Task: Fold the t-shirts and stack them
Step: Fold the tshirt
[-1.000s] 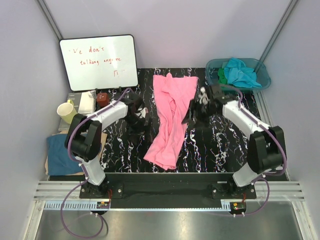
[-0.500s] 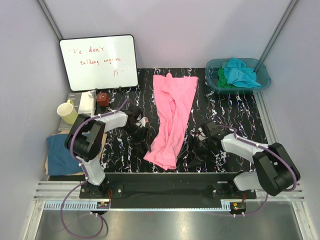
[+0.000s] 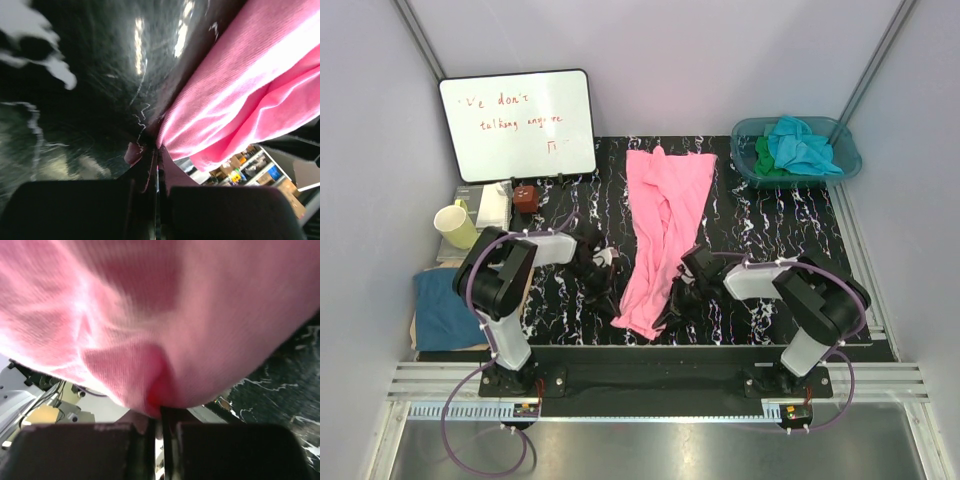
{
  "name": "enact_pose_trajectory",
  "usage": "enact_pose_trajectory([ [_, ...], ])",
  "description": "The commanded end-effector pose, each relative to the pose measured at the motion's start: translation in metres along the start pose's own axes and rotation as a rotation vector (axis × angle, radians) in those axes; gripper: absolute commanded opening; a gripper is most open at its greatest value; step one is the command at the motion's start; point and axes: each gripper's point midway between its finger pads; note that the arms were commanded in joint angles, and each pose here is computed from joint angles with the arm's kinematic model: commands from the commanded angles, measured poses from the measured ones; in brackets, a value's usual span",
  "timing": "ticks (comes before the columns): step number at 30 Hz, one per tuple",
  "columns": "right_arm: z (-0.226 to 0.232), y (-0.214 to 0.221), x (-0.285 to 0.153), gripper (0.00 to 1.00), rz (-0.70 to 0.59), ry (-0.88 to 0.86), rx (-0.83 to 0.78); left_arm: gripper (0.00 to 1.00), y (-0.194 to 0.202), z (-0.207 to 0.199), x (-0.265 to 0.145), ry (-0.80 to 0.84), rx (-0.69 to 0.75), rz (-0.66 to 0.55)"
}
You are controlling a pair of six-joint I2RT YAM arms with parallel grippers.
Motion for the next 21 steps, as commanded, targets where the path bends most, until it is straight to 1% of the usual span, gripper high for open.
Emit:
enact_pose_trajectory([
  [1,-0.019,-0.001,-0.004,0.0,-0.007,0.171,0.064,0.0,0.013,0.01,0.01,-0.038,0.008,0.005],
  [3,-0.023,0.001,-0.012,0.0,-0.013,0.223,0.03,0.0,0.018,0.007,0.01,-0.04,0.018,0.004],
  [4,-0.033,0.004,-0.018,0.0,-0.012,0.294,0.048,0.0,0.024,0.005,0.013,-0.049,0.026,0.012],
  [6,-0.041,0.008,-0.027,0.0,-0.014,0.355,0.031,0.0,0.031,0.001,0.015,-0.052,0.038,0.023],
  [7,-0.05,0.012,-0.034,0.0,-0.011,0.42,0.043,0.0,0.038,-0.002,0.018,-0.058,0.047,0.037],
  [9,-0.06,0.015,-0.042,0.0,-0.011,0.476,0.032,0.0,0.046,-0.004,0.023,-0.076,0.065,0.054],
  [10,-0.07,0.02,-0.048,0.0,-0.005,0.533,0.044,0.0,0.048,-0.005,0.025,-0.082,0.069,0.054],
  [15,-0.09,0.032,-0.064,0.0,0.017,0.624,0.045,0.0,0.053,0.003,0.031,-0.134,0.058,0.062],
  [19,-0.093,0.033,-0.07,0.01,0.028,0.655,0.017,0.0,0.053,0.007,0.027,-0.168,0.055,0.05],
  [20,-0.093,0.033,-0.07,0.02,0.037,0.658,0.01,0.02,0.054,0.007,0.026,-0.17,0.055,0.054],
  [21,-0.085,0.03,-0.069,0.11,0.04,0.637,-0.009,0.21,0.054,0.006,0.023,-0.179,0.065,0.057],
])
Point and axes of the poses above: each gripper's point midway between its finger pads, its own x axis out along the fingers, its own z axis along the line the jaws close on, y = z × x, and after that the axes turned 13 degrees about -x, right-handed
